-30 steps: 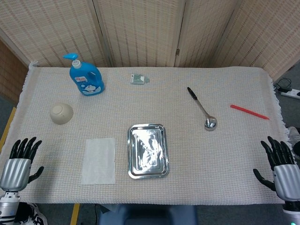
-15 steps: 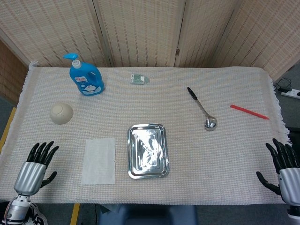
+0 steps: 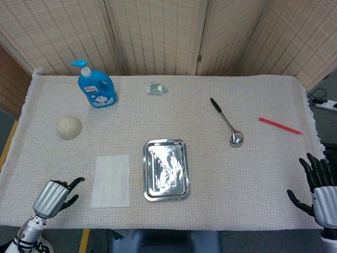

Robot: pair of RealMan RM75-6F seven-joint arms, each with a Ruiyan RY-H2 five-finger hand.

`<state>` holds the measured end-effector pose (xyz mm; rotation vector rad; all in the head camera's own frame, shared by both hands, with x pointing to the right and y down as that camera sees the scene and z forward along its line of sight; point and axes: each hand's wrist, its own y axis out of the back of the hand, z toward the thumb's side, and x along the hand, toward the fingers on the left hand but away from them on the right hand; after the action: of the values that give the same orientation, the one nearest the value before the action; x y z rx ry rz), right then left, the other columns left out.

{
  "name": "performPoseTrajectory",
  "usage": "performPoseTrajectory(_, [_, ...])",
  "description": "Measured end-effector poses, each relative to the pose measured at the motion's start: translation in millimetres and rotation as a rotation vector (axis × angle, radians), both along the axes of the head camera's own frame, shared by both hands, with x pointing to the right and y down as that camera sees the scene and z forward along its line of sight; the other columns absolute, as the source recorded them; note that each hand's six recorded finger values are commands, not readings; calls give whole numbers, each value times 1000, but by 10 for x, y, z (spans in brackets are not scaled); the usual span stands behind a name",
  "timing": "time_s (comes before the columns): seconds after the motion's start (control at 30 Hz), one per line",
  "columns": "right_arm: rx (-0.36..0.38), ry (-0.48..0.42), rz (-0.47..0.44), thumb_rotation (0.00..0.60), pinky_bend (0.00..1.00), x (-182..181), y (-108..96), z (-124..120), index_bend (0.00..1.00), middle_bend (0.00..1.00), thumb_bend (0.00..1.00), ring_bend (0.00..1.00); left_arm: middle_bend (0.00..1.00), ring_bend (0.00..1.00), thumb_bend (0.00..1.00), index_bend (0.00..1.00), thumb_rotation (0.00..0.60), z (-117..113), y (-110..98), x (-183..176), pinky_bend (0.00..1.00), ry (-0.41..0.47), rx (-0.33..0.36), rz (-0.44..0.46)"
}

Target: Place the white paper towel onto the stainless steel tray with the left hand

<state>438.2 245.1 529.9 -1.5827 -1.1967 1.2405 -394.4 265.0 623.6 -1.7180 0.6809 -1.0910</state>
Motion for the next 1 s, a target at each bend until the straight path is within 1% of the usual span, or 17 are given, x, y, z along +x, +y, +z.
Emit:
performPoseTrajectory(0.13, [-4,2,-3,600,0,-11,6,19,0,0,315,0,1000,1000,286,467,600,87,21,32,1000,43,-34,36])
performPoseTrajectory(0.33, [-6,3,-3,600,0,-19,10,30,0,0,315,0,1000,1000,286,455,600,251,79,3,1000,58,-70,64])
performPoseTrajectory(0.5, [-6,8,-5,600,0,-26,17,39,0,0,315,0,1000,1000,284,450,600,363,176,10,1000,73,-108,69])
performPoseTrajectory(0.63, [-6,13,-3,600,0,-29,20,49,0,0,315,0,1000,1000,275,448,600,432,211,5,1000,89,-133,67])
performPoseTrajectory(0.83, [-12,22,2,600,0,-24,15,79,0,0,315,0,1000,1000,268,446,600,521,256,30,1000,105,-158,72])
performPoseTrajectory(1.0, [-18,23,-3,600,0,-24,11,91,0,0,315,0,1000,1000,269,447,600,529,298,57,1000,119,-160,78])
